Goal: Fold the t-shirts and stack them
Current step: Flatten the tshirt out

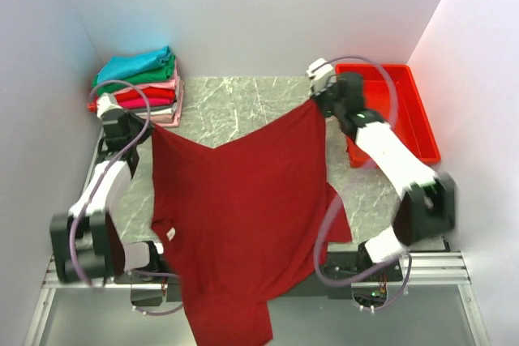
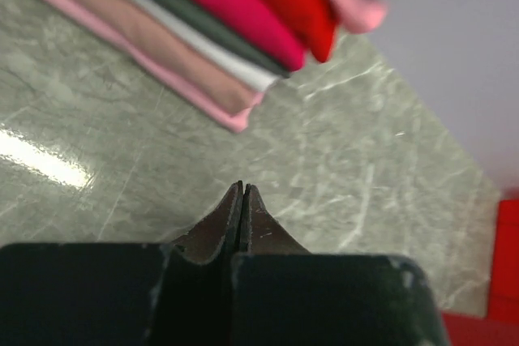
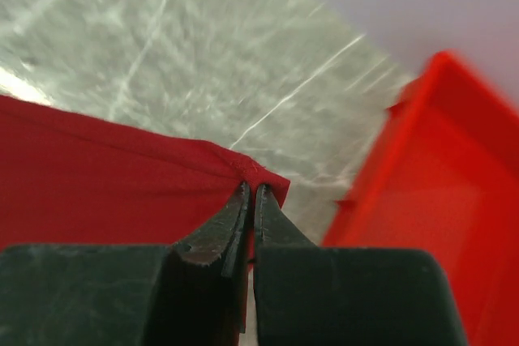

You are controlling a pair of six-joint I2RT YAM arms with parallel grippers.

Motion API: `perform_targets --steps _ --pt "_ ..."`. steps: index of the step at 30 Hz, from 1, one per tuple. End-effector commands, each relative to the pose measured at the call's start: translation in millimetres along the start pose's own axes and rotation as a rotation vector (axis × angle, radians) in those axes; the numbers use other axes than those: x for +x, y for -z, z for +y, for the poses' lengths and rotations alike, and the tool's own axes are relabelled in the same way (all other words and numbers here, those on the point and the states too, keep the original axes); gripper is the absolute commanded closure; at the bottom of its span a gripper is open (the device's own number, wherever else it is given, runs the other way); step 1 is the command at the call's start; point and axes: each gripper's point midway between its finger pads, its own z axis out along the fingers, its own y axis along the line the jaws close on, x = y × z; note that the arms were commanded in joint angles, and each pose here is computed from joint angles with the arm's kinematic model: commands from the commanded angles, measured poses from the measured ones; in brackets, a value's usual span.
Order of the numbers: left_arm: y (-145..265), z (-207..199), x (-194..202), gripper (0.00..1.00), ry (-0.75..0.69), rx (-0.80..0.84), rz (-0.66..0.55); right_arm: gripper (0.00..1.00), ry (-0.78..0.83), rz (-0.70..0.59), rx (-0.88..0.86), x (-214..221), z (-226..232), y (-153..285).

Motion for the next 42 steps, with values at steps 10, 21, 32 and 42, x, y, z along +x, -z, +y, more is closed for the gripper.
perform_targets --steps 10,21,32,42 --pt "-65 -28 -22 1.0 -0.086 0.088 -0.024 1.0 0.029 0.077 0.077 23 -30 -97" --pt "-70 -64 -65 0.99 -0.145 0.151 -0.083 1.0 -0.022 0.01 0.146 -16 -68 -103" --pt "-65 -74 -57 1.0 -0.202 0.225 -0.051 1.0 -0.029 0.019 0.11 -8 -62 -118" --pt "-31 -67 -32 0.99 -0.191 0.263 0.002 1.0 -0.08 0.023 0.087 11 -67 -108"
